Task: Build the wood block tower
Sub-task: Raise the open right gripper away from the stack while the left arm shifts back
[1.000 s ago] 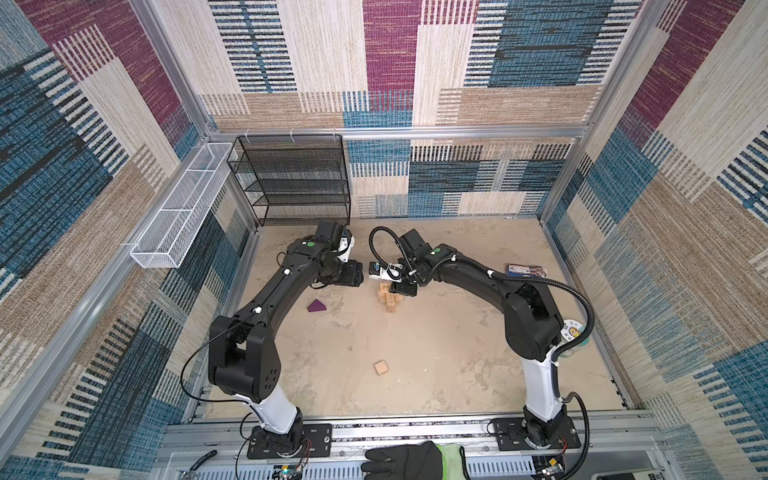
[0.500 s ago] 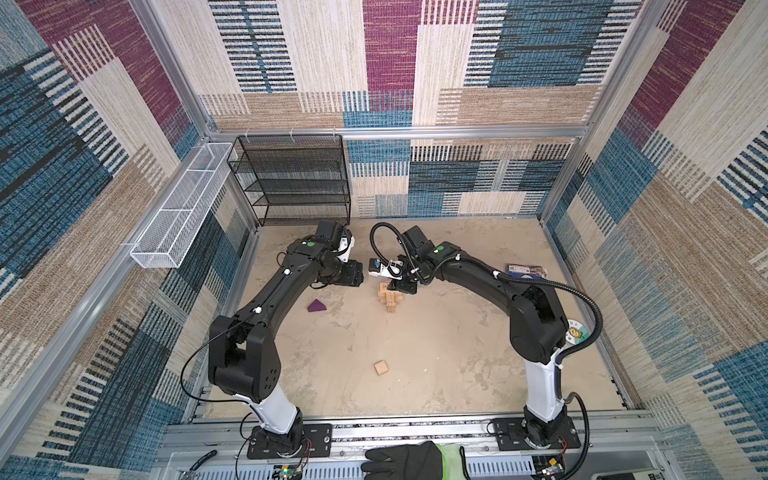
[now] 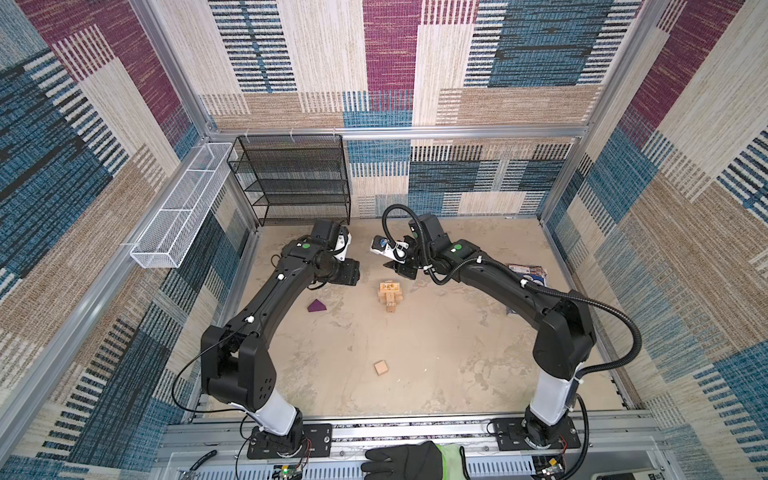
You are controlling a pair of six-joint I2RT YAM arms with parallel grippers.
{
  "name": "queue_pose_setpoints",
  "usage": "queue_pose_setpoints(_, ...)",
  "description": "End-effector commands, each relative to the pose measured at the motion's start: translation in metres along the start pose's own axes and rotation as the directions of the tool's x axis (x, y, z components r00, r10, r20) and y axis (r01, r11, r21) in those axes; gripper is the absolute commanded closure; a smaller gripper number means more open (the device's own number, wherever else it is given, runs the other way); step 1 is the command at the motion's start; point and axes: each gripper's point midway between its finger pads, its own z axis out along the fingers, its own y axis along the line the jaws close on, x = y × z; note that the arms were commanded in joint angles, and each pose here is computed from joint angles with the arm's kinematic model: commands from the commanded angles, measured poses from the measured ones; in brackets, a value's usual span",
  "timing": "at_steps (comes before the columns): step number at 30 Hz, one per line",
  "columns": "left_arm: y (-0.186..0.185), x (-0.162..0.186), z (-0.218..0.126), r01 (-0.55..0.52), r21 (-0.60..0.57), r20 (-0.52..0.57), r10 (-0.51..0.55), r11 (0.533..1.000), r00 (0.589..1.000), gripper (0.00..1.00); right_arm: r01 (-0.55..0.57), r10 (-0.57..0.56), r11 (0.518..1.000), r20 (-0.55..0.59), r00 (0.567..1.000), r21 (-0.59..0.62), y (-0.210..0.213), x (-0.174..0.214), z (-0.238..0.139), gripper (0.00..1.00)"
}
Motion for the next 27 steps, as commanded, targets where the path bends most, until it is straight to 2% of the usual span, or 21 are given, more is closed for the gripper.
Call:
queue_pose_setpoints(1,0.004,-0.005,-0.010,-0.030,-0.029,0.044,0.031,0.999,0.999,0.31,-0.060,0.040,0.988,0.140,0.989,0.144,-0.028,-0.033,-0.023,0.61)
queue_pose_setpoints(6,0.006,-0.010,-0.026,-0.043,-0.051,0.109,0.048,0.998,0.993,0.31,-0.143,0.074,0.959,0.273,0.959,0.244,-0.043,-0.051,-0.057,0.58)
queue_pose_setpoints(12,0.007,-0.016,-0.049,-0.060,-0.072,0.207,0.074,0.996,0.976,0.31,-0.232,0.144,0.934,0.305,0.941,0.273,-0.050,-0.054,-0.073,0.58)
queue_pose_setpoints(14,0.007,-0.018,-0.057,-0.066,-0.072,0.243,0.082,0.995,0.967,0.31,-0.228,0.134,0.940,0.339,0.931,0.253,-0.045,-0.060,-0.082,0.57)
queue_pose_setpoints(15,0.006,-0.019,-0.061,-0.071,-0.070,0.263,0.087,0.995,0.961,0.31,-0.224,0.125,0.943,0.364,0.923,0.245,-0.042,-0.064,-0.089,0.54)
queue_pose_setpoints(18,0.001,-0.021,-0.073,-0.087,-0.056,0.310,0.100,0.995,0.946,0.31,-0.238,0.128,0.938,0.384,0.914,0.252,-0.041,-0.064,-0.096,0.36)
queue_pose_setpoints(21,-0.004,-0.022,-0.081,-0.109,-0.040,0.344,0.116,0.993,0.932,0.31,-0.242,0.165,0.952,0.347,0.923,0.190,-0.033,-0.062,-0.089,0.32)
queue_pose_setpoints(27,-0.017,-0.023,-0.096,-0.165,0.010,0.396,0.148,0.986,0.906,0.31,-0.281,0.277,0.959,0.288,0.917,-0.026,0.004,-0.056,-0.077,0.27)
